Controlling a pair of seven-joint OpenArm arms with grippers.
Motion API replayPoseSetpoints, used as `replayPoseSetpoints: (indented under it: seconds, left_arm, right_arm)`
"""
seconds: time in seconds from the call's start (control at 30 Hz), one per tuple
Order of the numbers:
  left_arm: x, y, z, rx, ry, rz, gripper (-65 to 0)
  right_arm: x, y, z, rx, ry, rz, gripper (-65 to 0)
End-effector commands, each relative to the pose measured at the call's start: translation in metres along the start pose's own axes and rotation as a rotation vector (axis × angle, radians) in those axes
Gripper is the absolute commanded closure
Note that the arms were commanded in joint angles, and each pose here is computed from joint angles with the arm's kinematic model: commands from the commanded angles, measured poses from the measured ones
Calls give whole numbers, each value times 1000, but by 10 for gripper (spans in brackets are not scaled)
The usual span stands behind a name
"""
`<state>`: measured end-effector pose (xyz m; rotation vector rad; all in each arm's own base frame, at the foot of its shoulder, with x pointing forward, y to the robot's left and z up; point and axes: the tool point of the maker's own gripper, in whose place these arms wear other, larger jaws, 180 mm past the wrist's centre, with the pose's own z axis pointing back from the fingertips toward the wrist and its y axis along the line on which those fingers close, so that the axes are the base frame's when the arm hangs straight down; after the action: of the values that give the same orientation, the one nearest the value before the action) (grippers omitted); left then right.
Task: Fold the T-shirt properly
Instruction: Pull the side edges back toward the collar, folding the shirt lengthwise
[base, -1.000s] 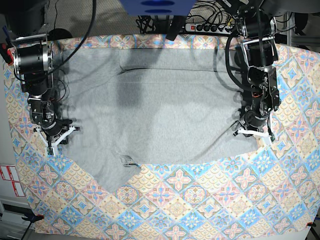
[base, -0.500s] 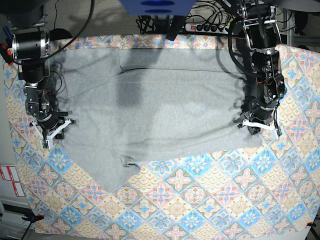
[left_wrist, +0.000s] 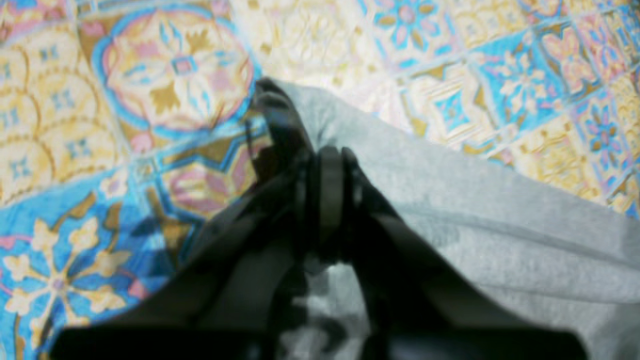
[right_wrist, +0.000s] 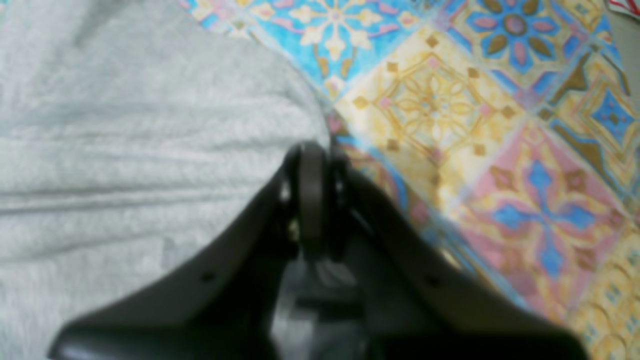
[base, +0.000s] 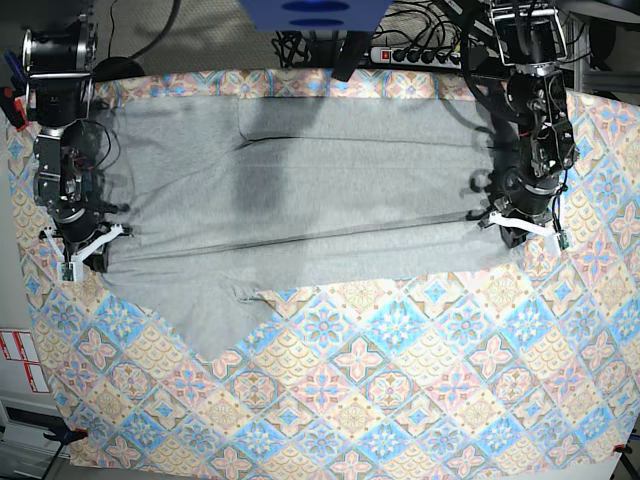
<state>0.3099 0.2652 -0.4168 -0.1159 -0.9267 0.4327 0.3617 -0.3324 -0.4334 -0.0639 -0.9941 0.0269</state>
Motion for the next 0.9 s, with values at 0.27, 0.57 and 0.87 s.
replayPoseSetpoints:
  seconds: [0.27,0.57,0.87]
  left_arm:
    - [21,-8,23,-27,-84,-54,0]
    - [19,13,44,0,-97,-3,0]
    - [-2,29,57,12,-53,57,0]
  right_arm:
    - [30,-18,35,-35,-136,33,-4]
    - [14,0,56,9,-124,75,-3]
    - [-1,-4,72,-2,-104,77,-3]
